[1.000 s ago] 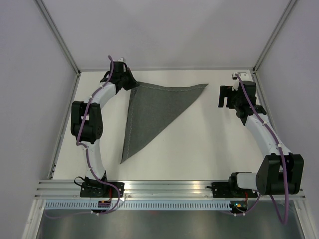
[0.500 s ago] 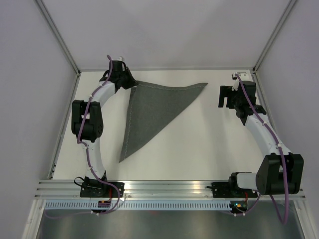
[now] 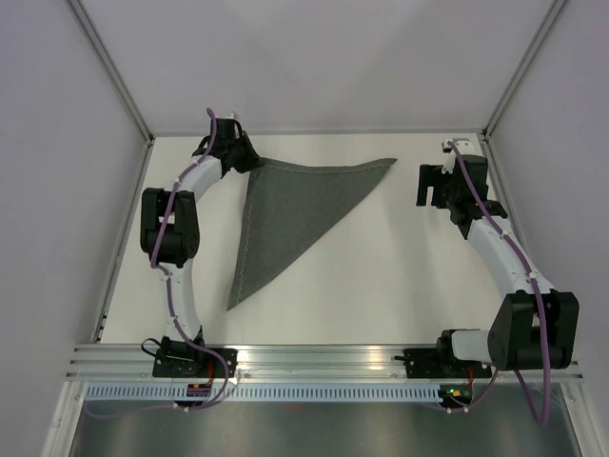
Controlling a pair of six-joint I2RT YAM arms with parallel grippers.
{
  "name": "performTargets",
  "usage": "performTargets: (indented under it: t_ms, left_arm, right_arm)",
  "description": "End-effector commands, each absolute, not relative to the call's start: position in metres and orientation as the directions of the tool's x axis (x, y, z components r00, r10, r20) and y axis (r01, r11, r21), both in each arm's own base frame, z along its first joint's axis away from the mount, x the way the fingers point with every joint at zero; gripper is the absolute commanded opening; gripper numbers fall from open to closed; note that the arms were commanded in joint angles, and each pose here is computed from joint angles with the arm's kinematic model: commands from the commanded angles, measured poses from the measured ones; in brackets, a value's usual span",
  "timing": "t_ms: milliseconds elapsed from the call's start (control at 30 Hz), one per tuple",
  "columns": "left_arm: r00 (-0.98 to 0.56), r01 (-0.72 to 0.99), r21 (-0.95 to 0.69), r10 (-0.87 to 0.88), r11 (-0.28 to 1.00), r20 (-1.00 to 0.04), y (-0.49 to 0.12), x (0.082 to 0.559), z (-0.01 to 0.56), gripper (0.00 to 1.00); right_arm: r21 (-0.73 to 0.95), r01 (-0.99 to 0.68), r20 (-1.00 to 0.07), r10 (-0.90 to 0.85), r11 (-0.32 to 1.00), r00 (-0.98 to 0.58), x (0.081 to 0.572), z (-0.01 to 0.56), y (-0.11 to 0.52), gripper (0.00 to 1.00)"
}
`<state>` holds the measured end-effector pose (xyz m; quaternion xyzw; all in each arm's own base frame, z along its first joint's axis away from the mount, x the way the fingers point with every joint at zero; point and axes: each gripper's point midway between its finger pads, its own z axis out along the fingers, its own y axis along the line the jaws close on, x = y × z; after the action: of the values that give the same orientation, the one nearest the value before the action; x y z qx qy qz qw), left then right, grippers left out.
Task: Fold the napkin, place the utensils inside, and roll it up
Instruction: Fold the napkin
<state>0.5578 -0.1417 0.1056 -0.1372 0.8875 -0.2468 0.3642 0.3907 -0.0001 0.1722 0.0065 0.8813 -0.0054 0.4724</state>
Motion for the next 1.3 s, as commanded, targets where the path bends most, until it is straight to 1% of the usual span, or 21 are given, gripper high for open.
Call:
performTargets:
  t_ms: [0, 200, 300, 400, 567, 667, 700, 767, 800, 867, 900, 967, 1000, 1100, 1133, 1167, 1200, 1233, 1267]
  left_arm:
    - [-0.683, -0.019, -0.542, -0.407, 0.840, -0.607, -0.141, 0.569, 0.117, 0.02]
    - [-0.693, -0.034, -0.532, -0.403, 0.846, -0.598, -0.140, 0.571, 0.103, 0.07]
    - [-0.695, -0.044, -0.521, -0.401, 0.852, -0.597, -0.136, 0.572, 0.096, 0.11]
    - [-0.695, -0.054, -0.513, -0.401, 0.857, -0.596, -0.135, 0.573, 0.091, 0.18]
    - [-0.696, -0.059, -0.507, -0.399, 0.860, -0.597, -0.131, 0.575, 0.085, 0.25]
    - [-0.689, -0.060, -0.506, -0.402, 0.861, -0.603, -0.129, 0.578, 0.087, 0.34]
    - [-0.687, -0.060, -0.504, -0.402, 0.862, -0.605, -0.127, 0.579, 0.087, 0.38]
    - [-0.680, -0.060, -0.496, -0.400, 0.866, -0.615, -0.125, 0.580, 0.090, 0.43]
    - [-0.674, -0.057, -0.496, -0.400, 0.867, -0.621, -0.124, 0.581, 0.094, 0.48]
    - [-0.664, -0.062, -0.490, -0.403, 0.869, -0.630, -0.120, 0.582, 0.098, 0.54]
    - [-0.658, -0.061, -0.488, -0.403, 0.871, -0.637, -0.119, 0.582, 0.102, 0.63]
    - [-0.648, -0.071, -0.476, -0.403, 0.877, -0.646, -0.114, 0.582, 0.105, 0.67]
    - [-0.636, -0.071, -0.472, -0.404, 0.879, -0.658, -0.112, 0.582, 0.113, 0.72]
    - [-0.628, -0.088, -0.462, -0.409, 0.882, -0.662, -0.108, 0.576, 0.116, 0.74]
    - [-0.606, -0.094, -0.456, -0.414, 0.885, -0.679, -0.104, 0.572, 0.130, 0.74]
    - [-0.618, -0.125, -0.452, -0.426, 0.883, -0.661, -0.101, 0.562, 0.121, 0.74]
    - [-0.597, -0.154, -0.438, -0.437, 0.886, -0.673, -0.094, 0.558, 0.125, 0.75]
    - [-0.567, -0.162, -0.445, -0.452, 0.881, -0.688, -0.090, 0.551, 0.142, 0.75]
    - [-0.578, -0.198, -0.428, -0.457, 0.882, -0.676, -0.084, 0.535, 0.131, 0.75]
  right_arm:
    - [-0.005, 0.017, -0.836, 0.005, 1.000, -0.549, 0.393, 0.176, -0.001, 0.94]
    - [-0.006, 0.016, -0.837, 0.003, 1.000, -0.548, 0.393, 0.177, -0.001, 0.94]
    - [-0.004, 0.017, -0.836, 0.006, 1.000, -0.549, 0.392, 0.176, -0.001, 0.94]
    - [-0.002, 0.013, -0.837, 0.006, 1.000, -0.548, 0.393, 0.177, 0.000, 0.94]
    - [0.000, 0.008, -0.835, 0.004, 1.000, -0.550, 0.392, 0.176, 0.001, 0.94]
    - [0.001, 0.009, -0.834, 0.006, 1.000, -0.552, 0.392, 0.175, 0.001, 0.94]
    - [0.002, 0.008, -0.834, 0.006, 1.000, -0.552, 0.392, 0.175, 0.001, 0.94]
    - [0.002, 0.008, -0.833, 0.006, 1.000, -0.553, 0.392, 0.175, 0.001, 0.94]
    - [0.001, 0.004, -0.834, 0.003, 1.000, -0.552, 0.392, 0.175, 0.002, 0.94]
    - [0.004, 0.003, -0.831, 0.005, 1.000, -0.556, 0.392, 0.174, 0.002, 0.93]
    - [0.005, 0.003, -0.831, 0.006, 1.000, -0.556, 0.392, 0.174, 0.002, 0.93]
    - [0.005, 0.003, -0.831, 0.006, 1.000, -0.557, 0.392, 0.174, 0.002, 0.93]
    - [0.005, 0.003, -0.831, 0.006, 1.000, -0.557, 0.392, 0.174, 0.002, 0.93]
    - [0.017, -0.017, -0.828, 0.004, 1.000, -0.561, 0.391, 0.173, 0.006, 0.93]
    - [0.024, -0.025, -0.827, 0.006, 0.999, -0.562, 0.391, 0.173, 0.008, 0.93]
    - [0.025, -0.030, -0.828, 0.004, 0.999, -0.561, 0.391, 0.173, 0.009, 0.93]
    - [0.027, -0.030, -0.827, 0.006, 0.999, -0.562, 0.391, 0.173, 0.009, 0.93]
    - [0.031, -0.037, -0.827, 0.005, 0.999, -0.562, 0.391, 0.173, 0.011, 0.92]
    - [0.032, -0.041, -0.827, 0.003, 0.999, -0.562, 0.391, 0.173, 0.011, 0.92]
